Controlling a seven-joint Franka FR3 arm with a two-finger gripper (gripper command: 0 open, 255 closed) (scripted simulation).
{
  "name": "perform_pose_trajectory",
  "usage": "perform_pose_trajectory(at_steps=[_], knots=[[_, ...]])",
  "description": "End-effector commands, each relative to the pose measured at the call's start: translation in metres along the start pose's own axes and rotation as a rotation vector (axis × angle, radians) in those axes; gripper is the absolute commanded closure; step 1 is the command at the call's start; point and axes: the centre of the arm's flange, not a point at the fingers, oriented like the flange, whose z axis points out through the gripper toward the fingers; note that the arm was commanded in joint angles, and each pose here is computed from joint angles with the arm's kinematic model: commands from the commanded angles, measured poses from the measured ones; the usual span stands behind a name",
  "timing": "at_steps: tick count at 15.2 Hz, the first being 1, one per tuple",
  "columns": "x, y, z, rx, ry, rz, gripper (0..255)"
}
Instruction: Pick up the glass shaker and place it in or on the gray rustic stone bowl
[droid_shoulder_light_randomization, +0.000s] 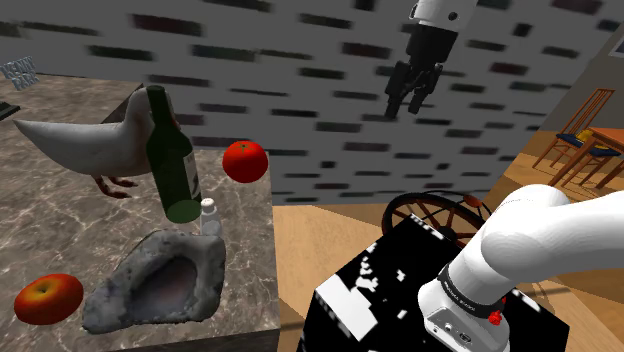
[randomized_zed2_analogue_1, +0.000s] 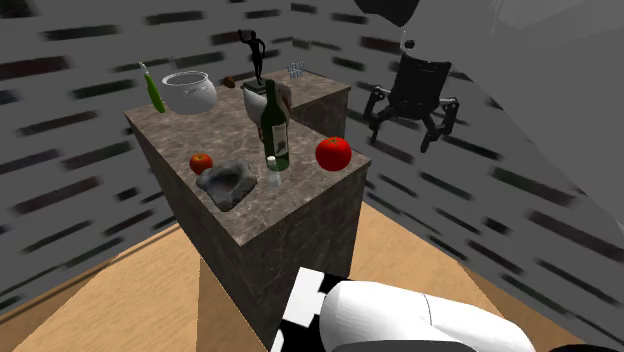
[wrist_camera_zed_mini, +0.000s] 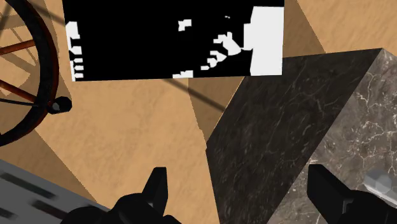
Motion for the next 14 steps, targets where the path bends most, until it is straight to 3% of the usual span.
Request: perform_pose_trajectory(at_steps=[1,14], knots=[[0.000,0.000,0.000,0.000,0.000,0.000,0],[0.069,-0.131,0.084,0.010,-0.002,0.008,0]])
